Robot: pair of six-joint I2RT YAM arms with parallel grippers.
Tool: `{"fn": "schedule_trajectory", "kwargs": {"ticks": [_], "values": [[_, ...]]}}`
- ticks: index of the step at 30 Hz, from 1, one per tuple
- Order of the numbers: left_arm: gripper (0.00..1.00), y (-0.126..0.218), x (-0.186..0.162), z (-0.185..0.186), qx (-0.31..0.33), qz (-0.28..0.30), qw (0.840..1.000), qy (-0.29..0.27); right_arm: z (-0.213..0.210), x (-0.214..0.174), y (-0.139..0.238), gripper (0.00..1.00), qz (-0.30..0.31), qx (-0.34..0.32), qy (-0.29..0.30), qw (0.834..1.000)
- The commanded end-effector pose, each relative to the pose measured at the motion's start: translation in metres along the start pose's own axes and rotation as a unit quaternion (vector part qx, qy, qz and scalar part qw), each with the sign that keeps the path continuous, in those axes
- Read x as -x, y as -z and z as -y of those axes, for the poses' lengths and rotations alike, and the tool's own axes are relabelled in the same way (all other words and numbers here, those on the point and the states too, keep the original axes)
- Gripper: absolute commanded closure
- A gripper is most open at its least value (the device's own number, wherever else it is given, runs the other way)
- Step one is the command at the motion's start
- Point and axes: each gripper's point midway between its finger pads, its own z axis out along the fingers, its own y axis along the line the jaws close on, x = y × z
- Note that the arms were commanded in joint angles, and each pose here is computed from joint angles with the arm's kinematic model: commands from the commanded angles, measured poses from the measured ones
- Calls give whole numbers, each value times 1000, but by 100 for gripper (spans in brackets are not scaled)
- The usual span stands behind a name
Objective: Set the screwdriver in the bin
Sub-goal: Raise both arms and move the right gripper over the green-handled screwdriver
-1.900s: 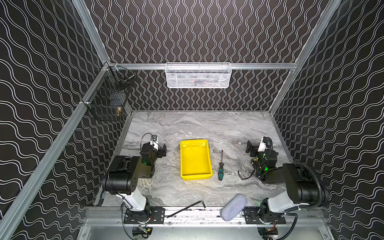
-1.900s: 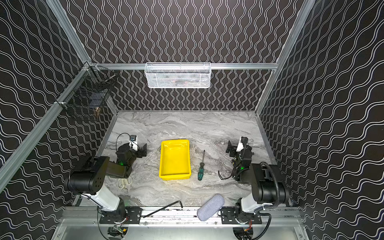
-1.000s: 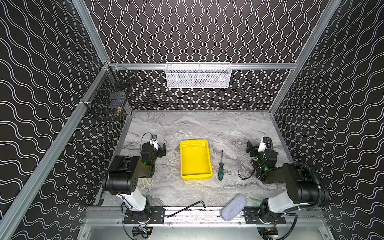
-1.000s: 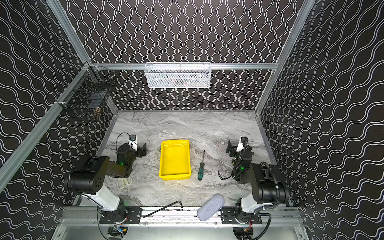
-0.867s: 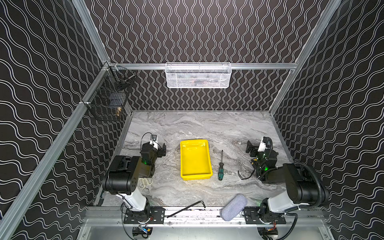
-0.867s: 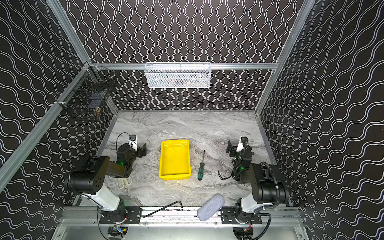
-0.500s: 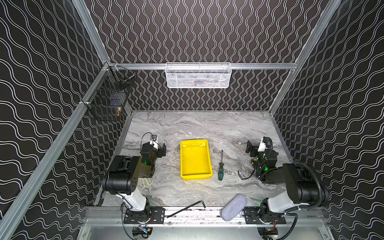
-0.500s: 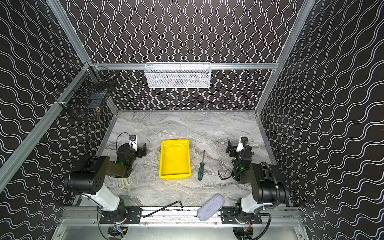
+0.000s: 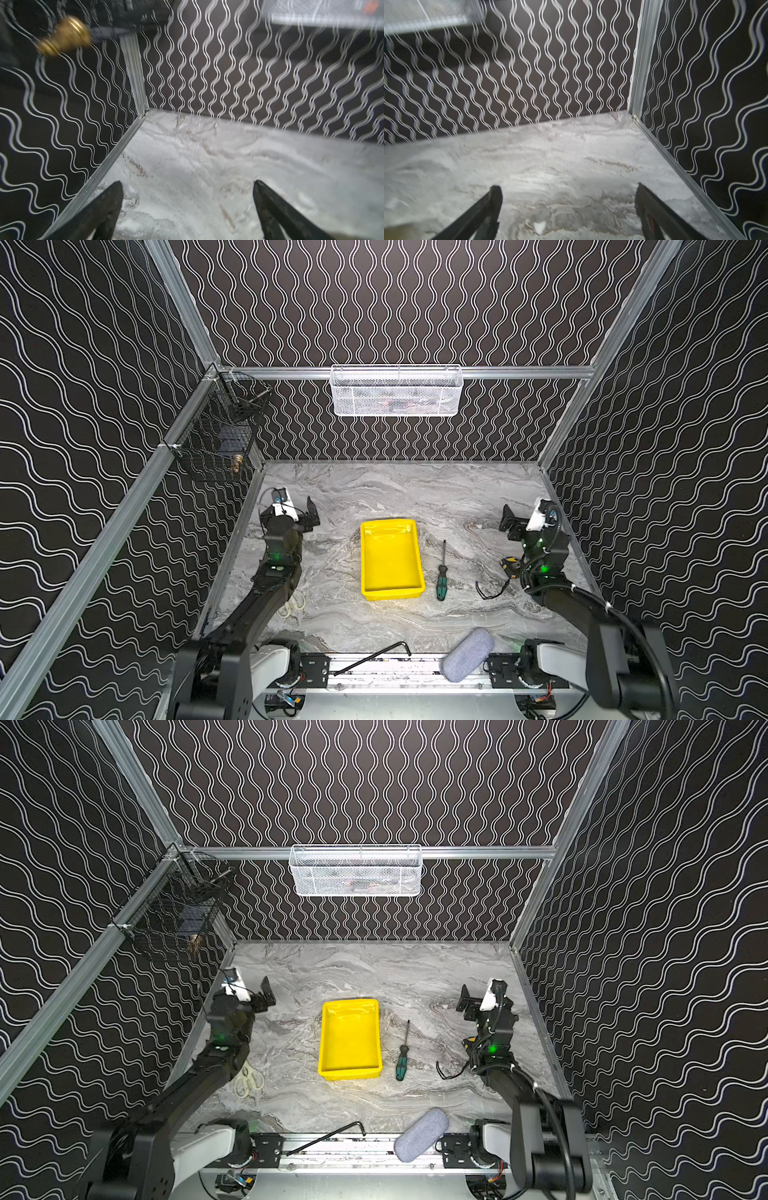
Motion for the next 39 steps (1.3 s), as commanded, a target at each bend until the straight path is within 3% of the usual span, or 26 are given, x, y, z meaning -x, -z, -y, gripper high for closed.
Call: {"fn": "schedule_trajectory", "kwargs": {"ticks": [1,7,9,11,12,19,22,29,39], "values": [[1,15,-15,-3,18,-111,992,59,-3,-2,7,0,-81,-6,-69,994],[1,25,6,26,-41,-181,979,82,-28,19,18,1,-163,33,-123,978],[1,31,5,44,-83,-222,965,109,-34,19,25,1,-196,38,-133,971],[1,40,0,60,-121,-264,952,101,-41,19,33,1,-224,50,-139,963],[1,45,-4,66,-142,-277,946,92,-45,20,38,1,-235,59,-140,960],[1,73,-71,47,-133,-363,922,19,-61,-4,69,1,-312,50,-164,934],[1,84,-84,47,-142,-380,914,16,-76,-24,83,2,-350,52,-140,925],[1,88,-82,51,-142,-370,918,11,-110,-68,107,6,-414,76,-116,900],[1,90,-86,53,-142,-375,916,3,-147,-120,122,17,-466,67,-40,881]]}}
